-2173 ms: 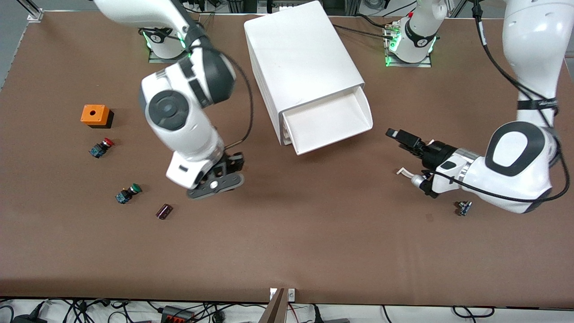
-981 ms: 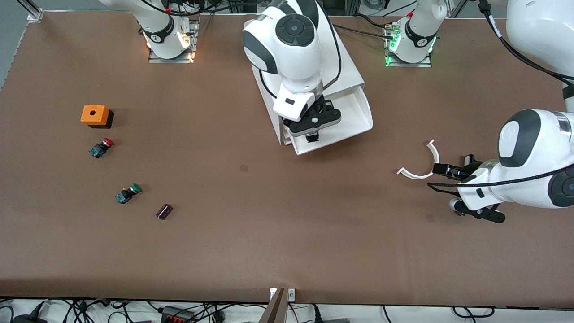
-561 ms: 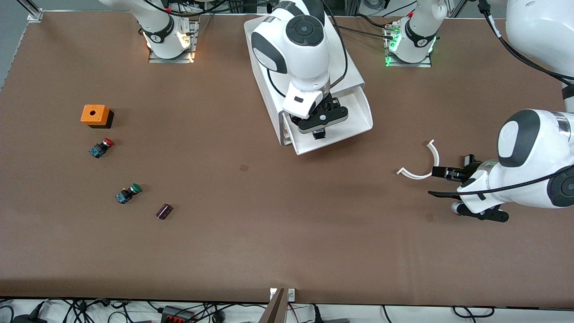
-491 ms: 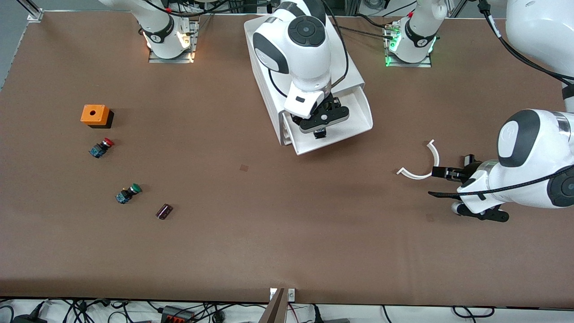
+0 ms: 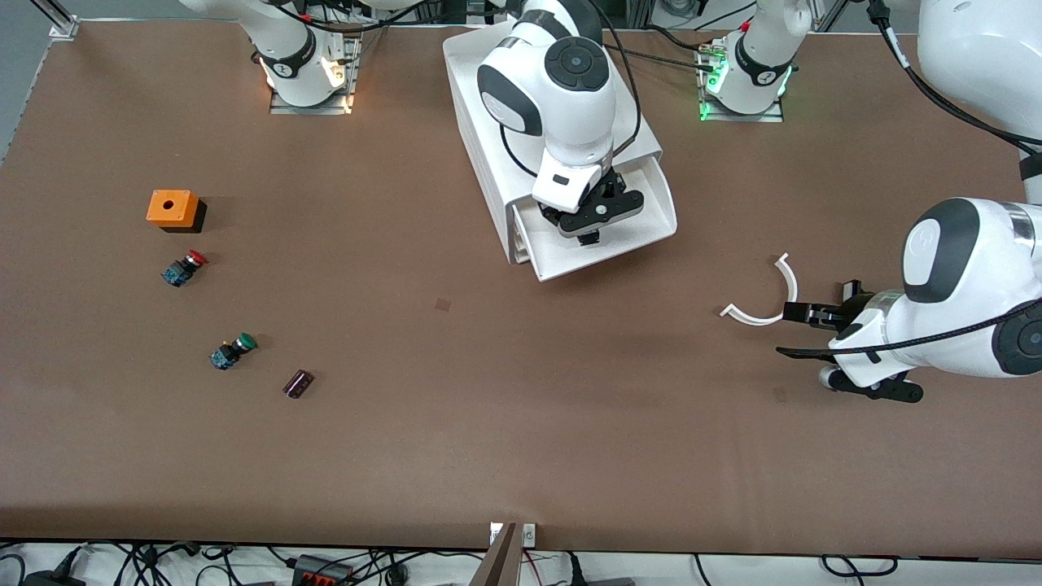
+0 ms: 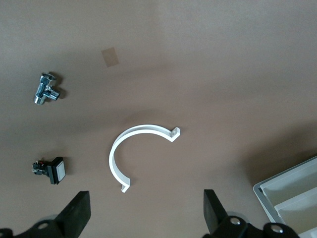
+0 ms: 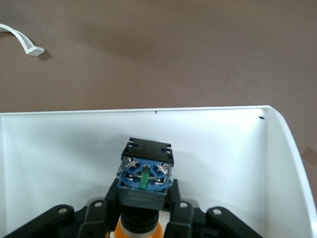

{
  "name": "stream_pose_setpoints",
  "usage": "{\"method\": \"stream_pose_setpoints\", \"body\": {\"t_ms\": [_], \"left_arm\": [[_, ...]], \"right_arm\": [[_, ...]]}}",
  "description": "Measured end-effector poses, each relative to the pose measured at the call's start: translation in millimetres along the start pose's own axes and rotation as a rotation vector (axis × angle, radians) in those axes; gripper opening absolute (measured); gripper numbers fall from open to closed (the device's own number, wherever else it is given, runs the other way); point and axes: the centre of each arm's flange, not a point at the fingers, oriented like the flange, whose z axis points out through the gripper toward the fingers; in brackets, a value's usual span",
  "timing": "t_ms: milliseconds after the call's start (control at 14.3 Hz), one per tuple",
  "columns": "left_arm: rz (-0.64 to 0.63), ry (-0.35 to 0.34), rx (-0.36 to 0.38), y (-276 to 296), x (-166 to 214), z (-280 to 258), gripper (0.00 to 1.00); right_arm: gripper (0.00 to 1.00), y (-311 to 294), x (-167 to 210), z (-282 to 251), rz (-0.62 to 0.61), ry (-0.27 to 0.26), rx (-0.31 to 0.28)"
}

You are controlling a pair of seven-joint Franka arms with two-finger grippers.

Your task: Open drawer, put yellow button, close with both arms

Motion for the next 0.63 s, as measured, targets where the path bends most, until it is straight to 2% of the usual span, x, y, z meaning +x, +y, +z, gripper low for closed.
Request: {"method": "stream_pose_setpoints", "body": {"t_ms": [280, 350, 631], "left_arm": [[0.005, 0.0, -0.002, 2.9, 0.1, -0.1, 1.0], [0.006, 0.0, -0.002, 3.1, 0.1, -0.1, 1.0], [0.006, 0.0, -0.002, 3.1, 0.1, -0.1, 1.0]], "right_arm": [[0.41, -0.2, -0.5, 2.8, -0.001, -0.005, -0.003], [0.45, -0.1, -0.7, 3.9, 0.0, -0.007, -0.005], [0.85, 1.3, -0.3, 4.1, 0.002, -0.011, -0.01]]}}
